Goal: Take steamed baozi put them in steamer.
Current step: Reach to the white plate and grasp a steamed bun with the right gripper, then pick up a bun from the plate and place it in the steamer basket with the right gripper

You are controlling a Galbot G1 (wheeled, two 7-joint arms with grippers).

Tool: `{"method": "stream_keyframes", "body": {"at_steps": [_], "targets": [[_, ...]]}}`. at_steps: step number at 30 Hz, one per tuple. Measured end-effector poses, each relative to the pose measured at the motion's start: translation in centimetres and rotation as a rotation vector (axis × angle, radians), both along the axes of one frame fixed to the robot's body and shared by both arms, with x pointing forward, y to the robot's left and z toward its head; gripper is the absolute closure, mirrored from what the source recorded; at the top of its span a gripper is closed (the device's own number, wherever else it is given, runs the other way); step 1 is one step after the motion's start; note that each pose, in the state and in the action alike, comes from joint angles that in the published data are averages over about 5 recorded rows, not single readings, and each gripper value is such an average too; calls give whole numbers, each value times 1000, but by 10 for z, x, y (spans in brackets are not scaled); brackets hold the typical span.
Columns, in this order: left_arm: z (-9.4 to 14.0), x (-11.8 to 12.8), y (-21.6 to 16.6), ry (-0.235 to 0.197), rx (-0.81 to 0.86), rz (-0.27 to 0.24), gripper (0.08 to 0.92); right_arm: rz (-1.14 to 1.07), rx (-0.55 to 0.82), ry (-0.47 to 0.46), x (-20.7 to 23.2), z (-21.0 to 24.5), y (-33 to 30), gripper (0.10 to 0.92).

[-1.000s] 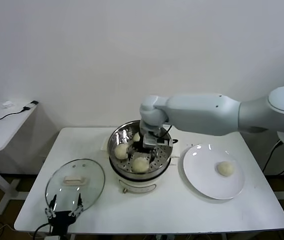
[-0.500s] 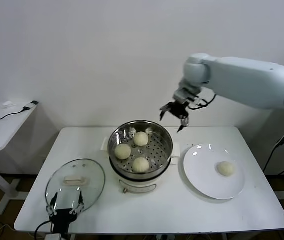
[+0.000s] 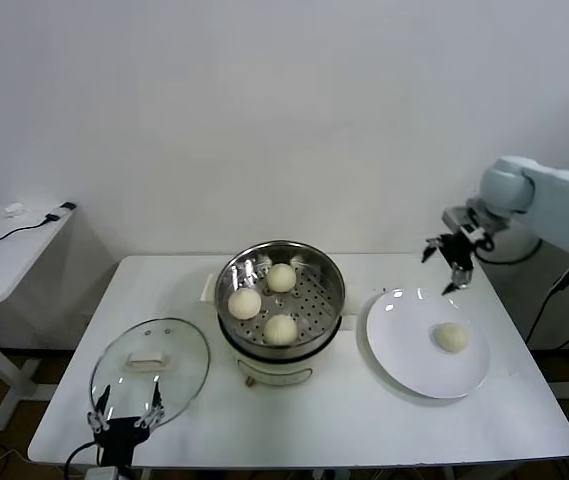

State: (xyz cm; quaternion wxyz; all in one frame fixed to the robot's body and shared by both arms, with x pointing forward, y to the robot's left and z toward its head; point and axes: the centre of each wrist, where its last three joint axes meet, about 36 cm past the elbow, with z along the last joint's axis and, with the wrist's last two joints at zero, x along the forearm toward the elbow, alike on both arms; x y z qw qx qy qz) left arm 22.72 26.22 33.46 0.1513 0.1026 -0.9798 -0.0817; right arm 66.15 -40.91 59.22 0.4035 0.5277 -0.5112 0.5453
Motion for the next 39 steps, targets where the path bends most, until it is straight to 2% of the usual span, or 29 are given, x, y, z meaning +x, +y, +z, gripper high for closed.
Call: {"method": "stream_keyframes", "body": {"at_steps": [9,18,28,36,39], "targets": [[-3,-3,2,12,3,6,177,-114,-36,38,-16,-73,-33,200],[-4,-6,3,16,6,9,177,-191,-33,26,-18,-117,-43,200],[-5,-8,3,19,8,14,177,-221,-28,24,-16,-139,-39,209],[-2,-8,0,15,6,9,177,-222,-20,31,-16,-136,-39,340],[-1,-8,-2,14,4,4,177,-212,-11,25,-12,-124,-36,350]]}}
